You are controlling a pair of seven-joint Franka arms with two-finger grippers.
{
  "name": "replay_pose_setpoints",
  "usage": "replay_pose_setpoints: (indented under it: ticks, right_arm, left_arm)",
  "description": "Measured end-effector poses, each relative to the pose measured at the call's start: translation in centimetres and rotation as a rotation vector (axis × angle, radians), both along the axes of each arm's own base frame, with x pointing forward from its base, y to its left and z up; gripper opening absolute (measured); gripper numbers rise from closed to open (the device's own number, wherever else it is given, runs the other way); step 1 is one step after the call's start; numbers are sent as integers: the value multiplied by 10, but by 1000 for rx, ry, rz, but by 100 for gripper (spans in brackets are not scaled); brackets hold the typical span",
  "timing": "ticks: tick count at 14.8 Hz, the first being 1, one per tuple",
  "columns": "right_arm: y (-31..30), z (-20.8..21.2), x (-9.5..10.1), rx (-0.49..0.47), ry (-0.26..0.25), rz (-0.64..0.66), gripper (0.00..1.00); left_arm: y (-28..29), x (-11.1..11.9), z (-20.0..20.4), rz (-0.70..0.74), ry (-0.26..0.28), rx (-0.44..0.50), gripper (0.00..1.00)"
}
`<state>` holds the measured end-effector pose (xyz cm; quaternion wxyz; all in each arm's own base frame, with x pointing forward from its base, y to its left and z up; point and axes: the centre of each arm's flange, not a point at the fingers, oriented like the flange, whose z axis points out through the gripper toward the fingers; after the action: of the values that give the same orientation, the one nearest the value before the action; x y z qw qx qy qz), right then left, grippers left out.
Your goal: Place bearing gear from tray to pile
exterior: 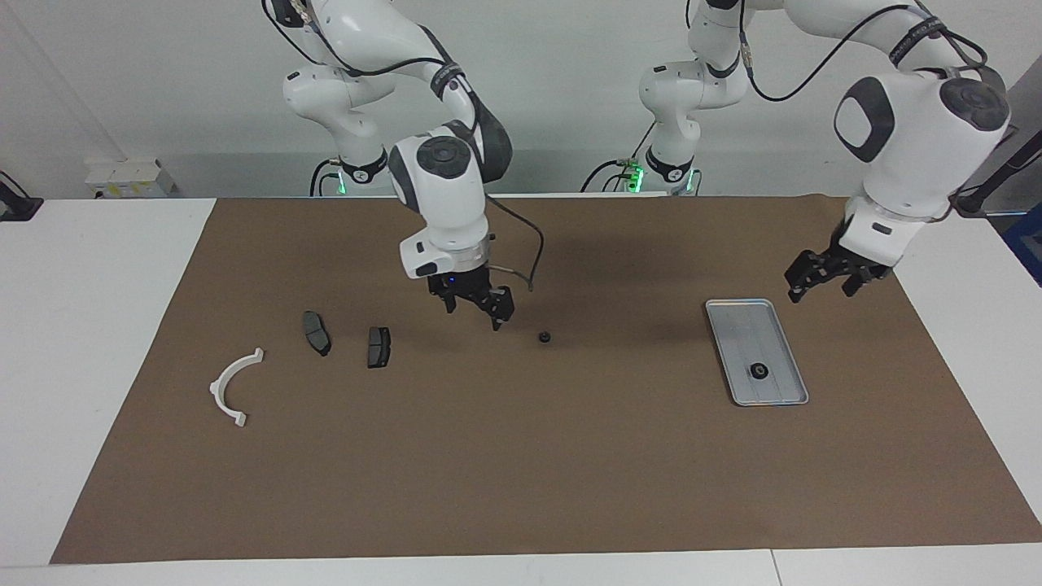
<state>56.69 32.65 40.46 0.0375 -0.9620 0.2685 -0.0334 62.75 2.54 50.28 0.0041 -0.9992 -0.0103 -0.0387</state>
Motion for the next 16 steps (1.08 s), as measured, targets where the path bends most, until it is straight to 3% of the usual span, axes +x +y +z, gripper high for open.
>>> replay_pose_setpoints:
  ticks: [3,9,16]
  right_arm:
    - [58,-29,-7,-47,40,-35,100]
    - [113,-101,-10,-126,63,-44,100]
    - [118,-105,-4,-100,17,-35,100]
  left_arm:
    - [-6,16,-72,-17,-6,-9,100]
    - [-18,24,-142,-26,-48,-19,100]
    - [-18,7,-192,-16,-36,-23,99]
